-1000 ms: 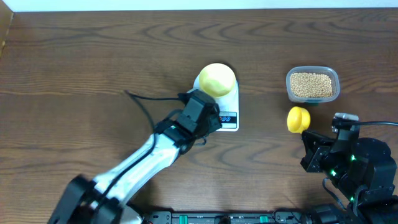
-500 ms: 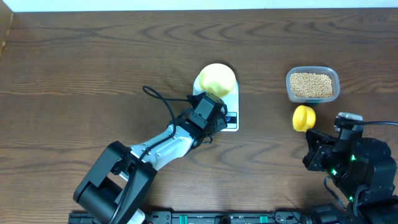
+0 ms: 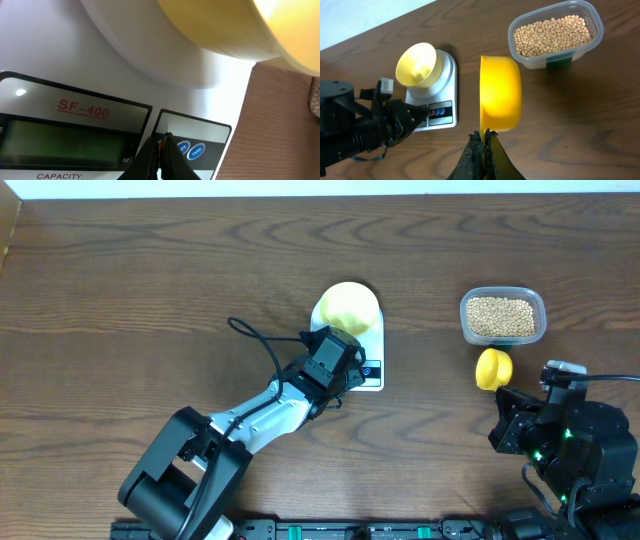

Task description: Scoop item into bowl and weigh 50g on scale

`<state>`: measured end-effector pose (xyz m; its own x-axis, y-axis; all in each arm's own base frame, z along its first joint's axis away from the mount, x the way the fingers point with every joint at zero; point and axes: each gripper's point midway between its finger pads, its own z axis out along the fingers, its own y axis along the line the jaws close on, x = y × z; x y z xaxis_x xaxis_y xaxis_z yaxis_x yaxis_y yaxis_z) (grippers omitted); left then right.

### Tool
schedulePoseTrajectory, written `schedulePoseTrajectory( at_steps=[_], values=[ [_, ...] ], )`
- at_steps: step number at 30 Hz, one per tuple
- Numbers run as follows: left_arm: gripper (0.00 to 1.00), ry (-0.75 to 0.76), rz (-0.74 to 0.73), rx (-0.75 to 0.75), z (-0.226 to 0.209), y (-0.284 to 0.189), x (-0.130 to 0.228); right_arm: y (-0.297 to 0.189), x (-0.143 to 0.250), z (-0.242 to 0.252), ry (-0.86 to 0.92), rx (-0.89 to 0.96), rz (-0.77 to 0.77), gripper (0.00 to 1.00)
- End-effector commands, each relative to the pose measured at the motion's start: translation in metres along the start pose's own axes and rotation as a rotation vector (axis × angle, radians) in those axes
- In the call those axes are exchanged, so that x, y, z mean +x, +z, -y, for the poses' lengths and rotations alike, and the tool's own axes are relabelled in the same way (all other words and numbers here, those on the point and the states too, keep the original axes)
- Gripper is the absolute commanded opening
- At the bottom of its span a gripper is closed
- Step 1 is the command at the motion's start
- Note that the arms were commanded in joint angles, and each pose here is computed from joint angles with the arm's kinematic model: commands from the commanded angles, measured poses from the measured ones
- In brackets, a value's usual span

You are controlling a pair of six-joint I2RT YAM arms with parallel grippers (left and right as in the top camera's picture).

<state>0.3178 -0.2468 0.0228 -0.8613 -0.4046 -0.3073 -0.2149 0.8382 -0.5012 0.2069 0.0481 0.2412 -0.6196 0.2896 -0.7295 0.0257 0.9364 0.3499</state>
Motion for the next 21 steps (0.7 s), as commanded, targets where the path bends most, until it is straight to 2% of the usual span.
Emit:
schedulePoseTrajectory(
  at_steps=[1, 21],
  values=[
    [0.07, 0.011, 0.033, 0.01, 0.0082, -0.0001, -0.0089, -0.0033, -0.0057, 0.0014, -0.011, 0.013, 0.021, 0.01],
    [0.07, 0.021, 0.024, 0.009, 0.009, 0.0019, -0.0032, -0.0033, -0.0058, 0.0014, -0.011, 0.012, 0.021, 0.01]
  ],
)
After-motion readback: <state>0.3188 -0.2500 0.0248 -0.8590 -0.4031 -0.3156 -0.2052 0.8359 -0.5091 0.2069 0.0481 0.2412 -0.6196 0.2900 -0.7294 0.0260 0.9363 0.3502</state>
